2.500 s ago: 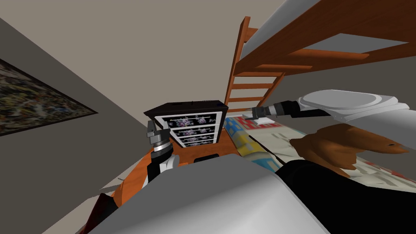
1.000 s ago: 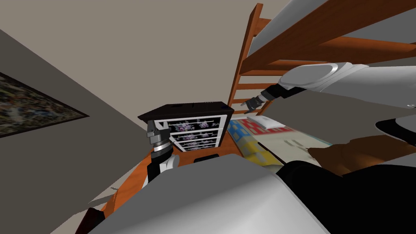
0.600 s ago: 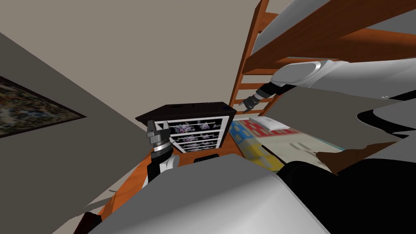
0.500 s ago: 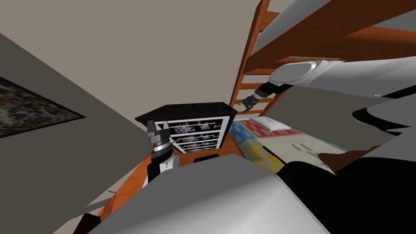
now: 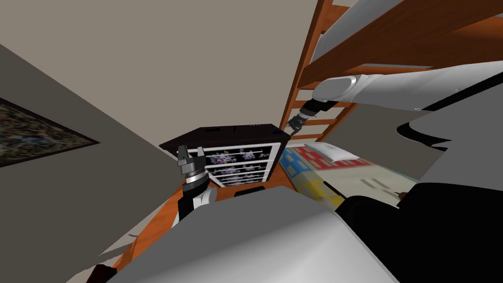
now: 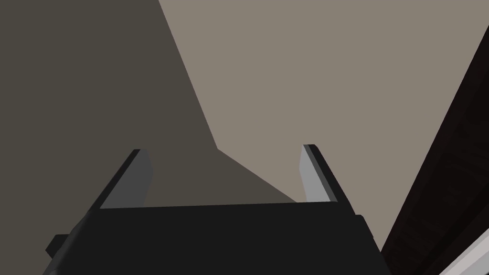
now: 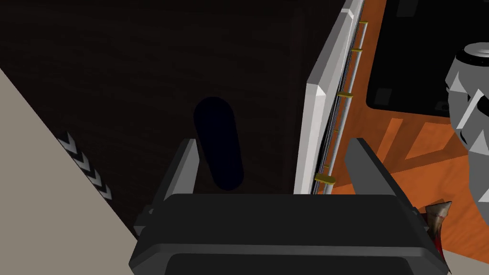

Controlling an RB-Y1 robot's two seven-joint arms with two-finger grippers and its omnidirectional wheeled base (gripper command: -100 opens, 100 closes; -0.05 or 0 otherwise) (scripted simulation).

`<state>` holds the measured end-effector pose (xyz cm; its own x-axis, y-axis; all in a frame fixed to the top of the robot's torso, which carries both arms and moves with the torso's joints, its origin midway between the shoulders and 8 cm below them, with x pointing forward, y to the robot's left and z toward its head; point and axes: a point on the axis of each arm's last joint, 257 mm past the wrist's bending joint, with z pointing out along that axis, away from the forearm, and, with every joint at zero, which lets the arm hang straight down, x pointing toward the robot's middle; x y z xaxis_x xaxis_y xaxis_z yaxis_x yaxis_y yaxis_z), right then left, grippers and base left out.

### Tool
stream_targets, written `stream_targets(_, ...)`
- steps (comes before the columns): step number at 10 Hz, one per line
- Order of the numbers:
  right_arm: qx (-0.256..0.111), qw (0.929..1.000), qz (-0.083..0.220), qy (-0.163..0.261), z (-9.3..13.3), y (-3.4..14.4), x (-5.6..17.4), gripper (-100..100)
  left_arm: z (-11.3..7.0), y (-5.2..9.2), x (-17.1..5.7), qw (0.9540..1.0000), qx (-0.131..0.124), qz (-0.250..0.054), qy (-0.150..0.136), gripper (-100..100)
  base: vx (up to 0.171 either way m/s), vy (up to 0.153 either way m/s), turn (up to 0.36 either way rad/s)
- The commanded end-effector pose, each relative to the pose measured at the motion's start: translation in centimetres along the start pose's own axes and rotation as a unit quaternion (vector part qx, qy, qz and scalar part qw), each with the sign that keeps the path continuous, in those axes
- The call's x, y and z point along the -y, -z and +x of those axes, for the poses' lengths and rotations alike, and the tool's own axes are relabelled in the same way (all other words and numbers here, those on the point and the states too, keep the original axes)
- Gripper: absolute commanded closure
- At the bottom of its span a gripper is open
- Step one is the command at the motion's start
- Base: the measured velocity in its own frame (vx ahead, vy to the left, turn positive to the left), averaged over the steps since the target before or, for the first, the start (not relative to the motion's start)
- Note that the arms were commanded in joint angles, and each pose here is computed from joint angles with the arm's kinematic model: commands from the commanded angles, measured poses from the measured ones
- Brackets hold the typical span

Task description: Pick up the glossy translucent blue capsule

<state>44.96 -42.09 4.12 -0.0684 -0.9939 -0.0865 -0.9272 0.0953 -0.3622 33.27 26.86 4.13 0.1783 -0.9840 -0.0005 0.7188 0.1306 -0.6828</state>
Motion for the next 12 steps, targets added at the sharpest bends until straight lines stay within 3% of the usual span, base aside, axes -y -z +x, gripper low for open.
stream_targets(1, -0.009, 0.9999, -0.009, 0.01, -0.9, -0.3, 0.1, -100, 0.0, 0.0, 0.0, 1.0, 0.0, 0.0, 0.0, 0, 0.072, 0.017, 0.009)
stream_targets(5, -0.041, 0.9973, -0.046, 0.039, -3.1, -1.7, 0.4, -100, 0.0, 0.0, 0.0, 1.0, 0.0, 0.0, 0.0, 0, 0.068, 0.016, 0.009)
stream_targets(7, -0.042, 0.9972, -0.047, 0.04, -3.2, -1.7, 0.4, -100, 0.0, 0.0, 0.0, 1.0, 0.0, 0.0, 0.0, 0, 0.031, 0.001, 0.003)
stream_targets(8, -0.043, 0.9971, -0.048, 0.04, -3.2, -1.7, 0.4, 0, 0.0, 0.0, 0.0, 1.0, 0.0, 0.0, 0.0, 0, 0.0, 0.0, 0.0)
stream_targets(9, -0.044, 0.9972, -0.047, 0.037, -2.5, -2.8, 0.2, -100, 0.0, 0.0, 0.0, 1.0, 0.0, 0.0, 0.0, 0, -0.002, 0.012, 0.044)
stream_targets(12, -0.045, 0.9972, -0.048, 0.035, -2.0, -3.7, 0.0, -100, 0.0, 0.0, 0.0, 1.0, 0.0, 0.0, 0.0, 0, -0.007, 0.015, 0.032)
